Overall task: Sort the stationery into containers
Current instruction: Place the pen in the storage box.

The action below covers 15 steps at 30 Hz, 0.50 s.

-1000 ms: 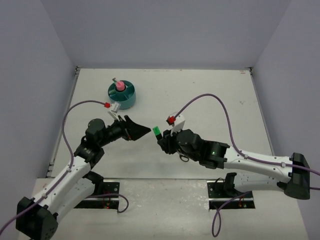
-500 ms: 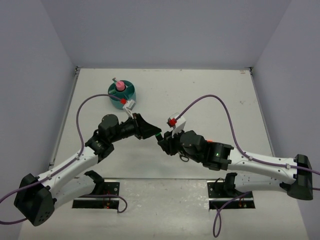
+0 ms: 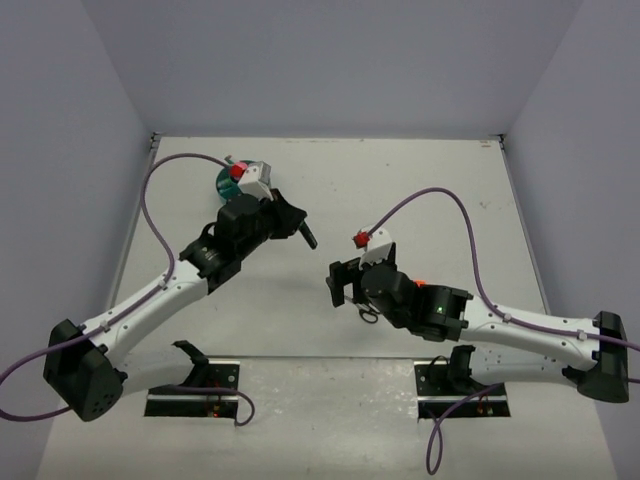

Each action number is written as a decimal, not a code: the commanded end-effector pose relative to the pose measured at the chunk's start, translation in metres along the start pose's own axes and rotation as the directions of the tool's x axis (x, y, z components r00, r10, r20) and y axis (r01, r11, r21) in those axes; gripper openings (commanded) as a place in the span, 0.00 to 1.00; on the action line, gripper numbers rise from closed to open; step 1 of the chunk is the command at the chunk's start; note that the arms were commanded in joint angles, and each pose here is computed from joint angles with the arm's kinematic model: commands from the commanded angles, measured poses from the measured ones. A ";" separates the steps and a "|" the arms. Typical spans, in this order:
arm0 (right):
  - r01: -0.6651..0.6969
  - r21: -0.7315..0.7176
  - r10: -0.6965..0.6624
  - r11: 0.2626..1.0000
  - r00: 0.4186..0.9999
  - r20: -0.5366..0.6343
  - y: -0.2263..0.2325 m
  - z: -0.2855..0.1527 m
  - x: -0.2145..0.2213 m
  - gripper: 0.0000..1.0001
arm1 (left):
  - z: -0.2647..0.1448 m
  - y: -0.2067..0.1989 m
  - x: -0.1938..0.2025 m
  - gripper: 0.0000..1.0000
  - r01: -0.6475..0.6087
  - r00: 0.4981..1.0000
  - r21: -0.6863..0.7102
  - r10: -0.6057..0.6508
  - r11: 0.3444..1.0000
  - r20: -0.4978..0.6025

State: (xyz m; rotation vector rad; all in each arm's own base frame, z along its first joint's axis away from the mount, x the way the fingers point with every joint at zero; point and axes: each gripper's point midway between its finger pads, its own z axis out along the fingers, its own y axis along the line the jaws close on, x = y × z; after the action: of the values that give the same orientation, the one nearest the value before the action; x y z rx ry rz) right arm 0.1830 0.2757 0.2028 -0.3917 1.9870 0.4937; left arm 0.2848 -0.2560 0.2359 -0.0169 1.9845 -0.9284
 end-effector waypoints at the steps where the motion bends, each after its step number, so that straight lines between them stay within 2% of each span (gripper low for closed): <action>1: -0.092 0.174 0.083 0.980 0.995 0.056 -0.045 -0.014 -0.003 0.99 | 0.006 0.088 -0.058 0.00 -0.124 0.961 -0.515 0.232 0.848 0.149; 3: -0.106 0.165 0.098 0.981 0.993 0.059 -0.049 -0.016 -0.001 0.99 | 0.015 0.087 -0.082 0.00 -0.131 0.944 -0.556 0.275 0.821 0.183; 7: -0.133 0.128 0.126 0.983 0.990 0.064 -0.053 -0.025 0.005 0.99 | 0.029 0.102 -0.145 0.00 -0.209 0.877 -0.642 0.432 0.738 0.211; 10: -0.123 0.131 0.119 0.984 0.992 0.044 -0.058 -0.024 0.017 0.99 | 0.052 0.119 -0.166 0.00 -0.276 0.850 -0.666 0.500 0.693 0.168; 13: -0.113 0.141 0.110 0.984 0.994 0.026 -0.062 -0.023 0.027 0.99 | 0.066 0.131 -0.194 0.00 -0.336 0.808 -0.651 0.563 0.681 0.172; 15: -0.106 0.142 0.105 0.984 0.994 0.016 -0.062 -0.021 0.031 0.99 | 0.077 0.141 -0.194 0.00 -0.383 0.790 -0.647 0.596 0.660 0.141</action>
State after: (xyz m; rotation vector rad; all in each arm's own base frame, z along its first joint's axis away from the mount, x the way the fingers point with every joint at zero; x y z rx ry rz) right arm 0.1819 0.2117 0.1820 -0.2260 2.0141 0.4243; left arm 0.4696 -0.1442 0.2351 -0.0969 1.8594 0.0137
